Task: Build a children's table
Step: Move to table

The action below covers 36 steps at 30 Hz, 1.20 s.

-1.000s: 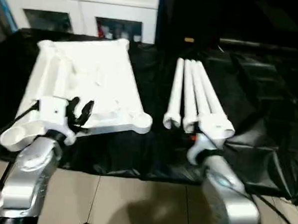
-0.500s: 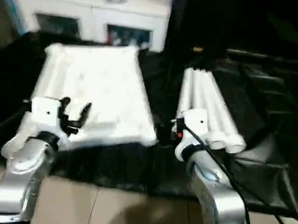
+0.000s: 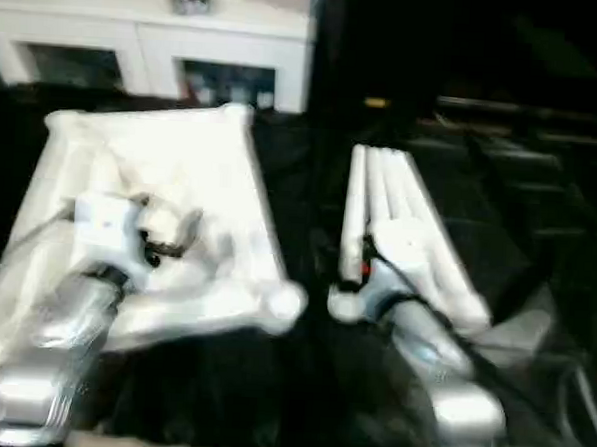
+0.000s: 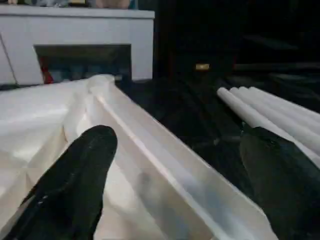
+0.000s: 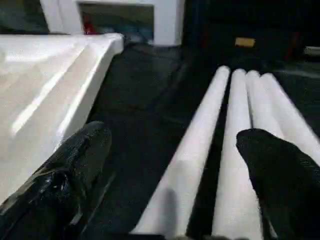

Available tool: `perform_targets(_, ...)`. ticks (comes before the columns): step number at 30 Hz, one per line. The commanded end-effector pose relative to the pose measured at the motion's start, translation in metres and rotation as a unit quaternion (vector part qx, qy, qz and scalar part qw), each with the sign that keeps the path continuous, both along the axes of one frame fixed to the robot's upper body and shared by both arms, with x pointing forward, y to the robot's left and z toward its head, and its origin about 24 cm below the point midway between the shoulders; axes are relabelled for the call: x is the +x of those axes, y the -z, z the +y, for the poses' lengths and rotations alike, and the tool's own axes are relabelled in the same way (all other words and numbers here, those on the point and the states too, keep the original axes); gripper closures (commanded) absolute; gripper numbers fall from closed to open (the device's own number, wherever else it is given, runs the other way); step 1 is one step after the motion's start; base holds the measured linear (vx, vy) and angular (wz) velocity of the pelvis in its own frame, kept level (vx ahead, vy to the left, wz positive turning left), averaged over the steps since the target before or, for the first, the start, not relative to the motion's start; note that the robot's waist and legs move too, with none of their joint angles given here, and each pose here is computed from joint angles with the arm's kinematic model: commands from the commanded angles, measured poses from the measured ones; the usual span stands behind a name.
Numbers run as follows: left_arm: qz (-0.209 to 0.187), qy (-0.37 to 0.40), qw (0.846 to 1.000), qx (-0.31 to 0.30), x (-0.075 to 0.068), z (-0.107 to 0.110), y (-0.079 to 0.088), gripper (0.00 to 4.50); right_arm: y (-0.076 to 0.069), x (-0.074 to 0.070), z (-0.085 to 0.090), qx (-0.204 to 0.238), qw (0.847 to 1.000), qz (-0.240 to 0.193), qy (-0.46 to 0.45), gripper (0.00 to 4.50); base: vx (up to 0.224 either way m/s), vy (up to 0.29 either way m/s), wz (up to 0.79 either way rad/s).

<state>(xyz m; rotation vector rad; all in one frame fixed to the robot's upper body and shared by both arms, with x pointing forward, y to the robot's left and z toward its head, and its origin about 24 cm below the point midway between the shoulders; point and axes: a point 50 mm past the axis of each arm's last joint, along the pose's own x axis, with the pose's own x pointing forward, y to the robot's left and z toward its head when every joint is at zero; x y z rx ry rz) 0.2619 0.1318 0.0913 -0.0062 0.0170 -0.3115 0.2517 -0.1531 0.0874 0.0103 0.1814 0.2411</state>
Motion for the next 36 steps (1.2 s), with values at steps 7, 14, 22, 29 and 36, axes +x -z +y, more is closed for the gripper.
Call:
perform_targets(7,0.0,0.05,0.999,0.019,-0.006,0.007,-0.004,0.07,-0.001,0.003,0.013,0.005,0.998,0.036,-0.042,0.0,0.108,0.051,-0.01)
perform_targets(14,0.028,0.155,0.986,0.059,-0.014,0.002,-0.003,0.07,-0.004,0.023,0.006,-0.017,0.998,0.054,-0.006,0.0,-0.025,0.016,-0.02)
perform_targets(22,0.061,0.223,0.972,0.049,-0.023,0.002,-0.003,0.07,-0.002,0.031,-0.01,-0.043,0.993,0.098,0.054,0.0,-0.04,0.009,-0.07)
perform_targets(29,0.096,0.281,0.953,0.057,-0.037,-0.003,0.0,0.07,0.01,0.03,-0.018,-0.051,0.983,0.16,0.072,0.0,0.0,0.0,0.0)
perform_targets(36,0.11,0.294,0.947,0.065,-0.041,-0.002,0.0,0.07,0.023,0.027,-0.018,-0.006,0.972,0.226,0.06,0.0,0.0,0.0,0.0)
